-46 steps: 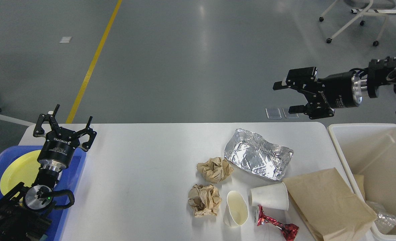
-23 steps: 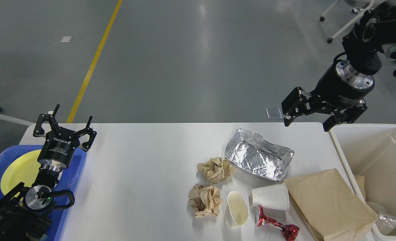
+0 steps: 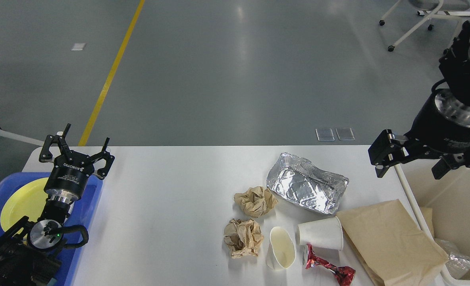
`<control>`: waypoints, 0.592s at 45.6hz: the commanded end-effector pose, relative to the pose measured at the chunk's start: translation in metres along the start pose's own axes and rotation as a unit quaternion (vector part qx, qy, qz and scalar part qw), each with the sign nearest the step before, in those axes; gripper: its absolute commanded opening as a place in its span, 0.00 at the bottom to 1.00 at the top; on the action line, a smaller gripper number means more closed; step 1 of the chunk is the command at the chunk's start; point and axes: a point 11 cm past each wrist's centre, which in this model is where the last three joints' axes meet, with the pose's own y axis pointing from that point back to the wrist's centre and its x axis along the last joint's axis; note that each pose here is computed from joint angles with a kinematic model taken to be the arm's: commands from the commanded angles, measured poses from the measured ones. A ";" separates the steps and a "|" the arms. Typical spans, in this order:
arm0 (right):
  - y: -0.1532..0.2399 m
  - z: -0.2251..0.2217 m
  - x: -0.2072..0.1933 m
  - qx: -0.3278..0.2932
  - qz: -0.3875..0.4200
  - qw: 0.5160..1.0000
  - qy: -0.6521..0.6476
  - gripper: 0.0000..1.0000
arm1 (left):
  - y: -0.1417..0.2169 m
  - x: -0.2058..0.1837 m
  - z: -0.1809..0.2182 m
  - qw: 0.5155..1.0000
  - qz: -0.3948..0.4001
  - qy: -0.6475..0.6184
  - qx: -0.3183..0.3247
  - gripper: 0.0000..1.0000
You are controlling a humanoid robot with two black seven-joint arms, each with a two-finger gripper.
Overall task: Tidy desktop
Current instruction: 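Lower the right gripper onto the brown paper bag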
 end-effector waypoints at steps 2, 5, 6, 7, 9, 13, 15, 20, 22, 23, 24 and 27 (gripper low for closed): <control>-0.011 0.020 0.002 0.000 0.012 1.000 -0.007 1.00 | 0.000 0.000 0.000 1.000 -0.001 0.000 0.001 0.96; -0.020 0.035 0.002 0.004 0.016 1.000 -0.027 1.00 | 0.000 0.000 0.000 1.000 -0.001 0.000 0.000 0.96; -0.023 0.039 0.002 0.007 0.018 0.999 -0.032 1.00 | 0.000 0.000 0.000 1.000 -0.001 0.000 0.001 0.96; -0.026 0.043 0.002 0.012 0.021 0.999 -0.035 1.00 | 0.000 0.000 0.000 1.000 -0.001 0.000 0.001 0.96; -0.034 0.051 0.001 0.029 0.026 0.999 -0.036 1.00 | 0.000 0.000 0.000 1.000 -0.001 0.000 0.000 0.96; -0.050 0.063 -0.005 0.047 0.019 0.998 -0.026 1.00 | 0.000 0.000 0.000 1.000 -0.001 0.000 0.001 0.96; -0.064 0.071 -0.011 0.039 0.007 0.999 -0.016 1.00 | 0.000 0.000 0.000 1.000 -0.001 0.000 0.000 0.96; -0.105 0.089 -0.028 0.010 -0.020 1.000 0.014 1.00 | 0.000 0.000 0.000 1.000 -0.001 0.000 0.000 0.96; -0.118 0.095 -0.035 0.012 -0.022 0.999 0.028 1.00 | 0.000 0.000 0.000 1.000 -0.001 0.000 0.000 0.96; -0.125 0.099 -0.039 0.015 -0.023 0.999 0.032 1.00 | 0.000 0.000 0.000 1.000 -0.001 0.000 0.000 0.96; -0.131 0.102 -0.042 0.018 -0.021 0.999 0.037 1.00 | 0.000 0.000 0.000 1.000 -0.001 0.000 0.000 0.96; -0.150 0.107 -0.049 0.031 -0.014 0.998 0.049 1.00 | 0.000 0.000 0.000 1.000 -0.001 0.000 0.001 0.96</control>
